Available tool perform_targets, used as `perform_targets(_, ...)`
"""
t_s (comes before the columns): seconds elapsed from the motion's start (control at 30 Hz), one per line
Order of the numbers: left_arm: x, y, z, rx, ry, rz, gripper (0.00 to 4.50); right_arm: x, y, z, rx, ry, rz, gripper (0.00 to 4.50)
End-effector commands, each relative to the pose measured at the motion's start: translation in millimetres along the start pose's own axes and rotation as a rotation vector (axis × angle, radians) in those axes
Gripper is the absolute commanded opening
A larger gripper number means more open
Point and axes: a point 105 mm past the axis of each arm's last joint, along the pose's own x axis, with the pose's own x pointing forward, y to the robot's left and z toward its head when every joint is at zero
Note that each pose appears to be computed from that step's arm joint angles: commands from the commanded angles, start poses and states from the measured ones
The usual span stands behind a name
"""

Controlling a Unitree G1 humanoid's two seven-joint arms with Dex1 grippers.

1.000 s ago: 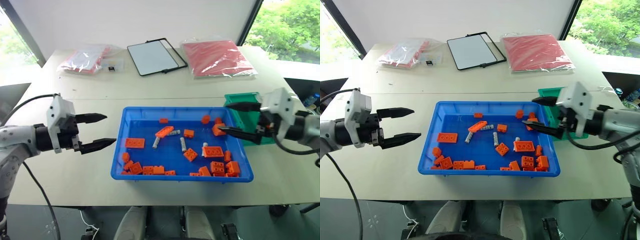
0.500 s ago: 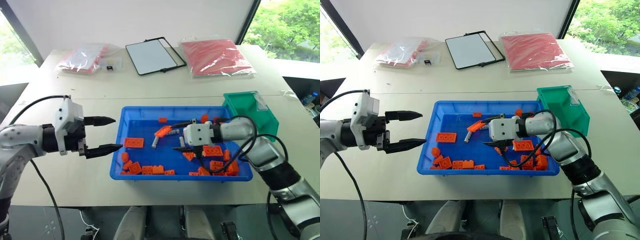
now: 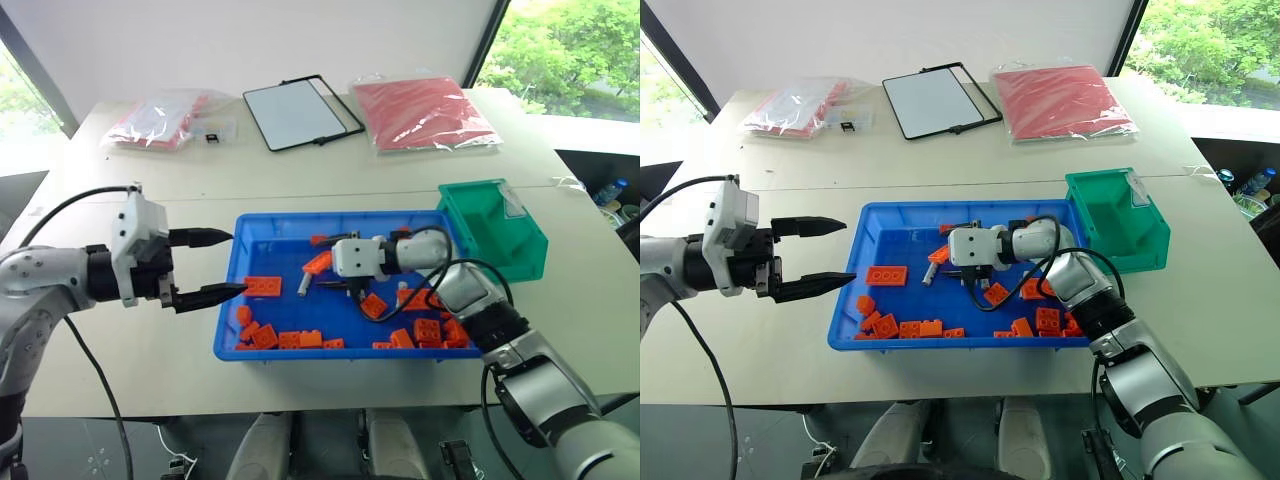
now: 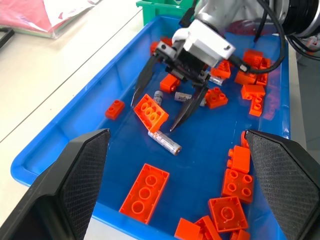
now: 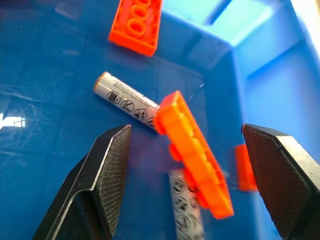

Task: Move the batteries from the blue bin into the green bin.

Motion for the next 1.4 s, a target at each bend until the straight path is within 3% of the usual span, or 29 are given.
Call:
perform_targets(0.03, 1, -1, 9, 0.039, -0.023, -0.007, 4.50, 3, -10, 11, -0.062, -0.023, -0.021, 3.61)
perform_targets(0.07, 1, 0, 10, 0.039, -0.024, -0.006, 4.50, 4, -10, 12, -0.056, -0.029, -0.022, 3.61)
perform_targets(0.17, 1, 0, 10, 0.037, -0.026, -0.005, 4.50, 5, -11, 15, -0.046, -0.046, -0.027, 2.79)
perform_targets(0.3, 1, 2, 9, 0.034, -0.027, 0.002, 4.50, -1, -12, 25, -0.046, -0.078, -0.029, 0.65)
perform_targets(0.37, 1, 3, 10, 0.034, -0.029, 0.004, 4.50, -3, -13, 31, -0.047, -0.093, -0.033, 0.01)
perform_targets(0.53, 3, 6, 12, 0.035, -0.041, 0.011, 4.50, 3, -25, 59, -0.046, -0.169, -0.059, 0.02)
perform_targets(0.77, 2, 8, 13, 0.042, -0.045, 0.020, 4.50, 53, -21, 93, 0.013, -0.266, -0.022, 0.02)
perform_targets(0.97, 1, 7, 14, 0.045, -0.047, 0.031, 4.50, 58, -32, 97, 0.012, -0.239, -0.050, 2.92)
perform_targets(1.03, 1, 6, 13, 0.044, -0.048, 0.035, 4.50, 45, -42, 99, 0.052, -0.235, -0.086, 2.92)
perform_targets(1.2, -1, 2, 8, 0.027, -0.044, 0.044, 4.50, -5, -48, 101, 0.366, -0.210, -0.206, 2.92)
perform_targets(1.4, 2, 3, 6, 0.008, -0.034, 0.010, 4.50, -34, -20, 78, 0.835, -0.061, -0.277, 2.92)
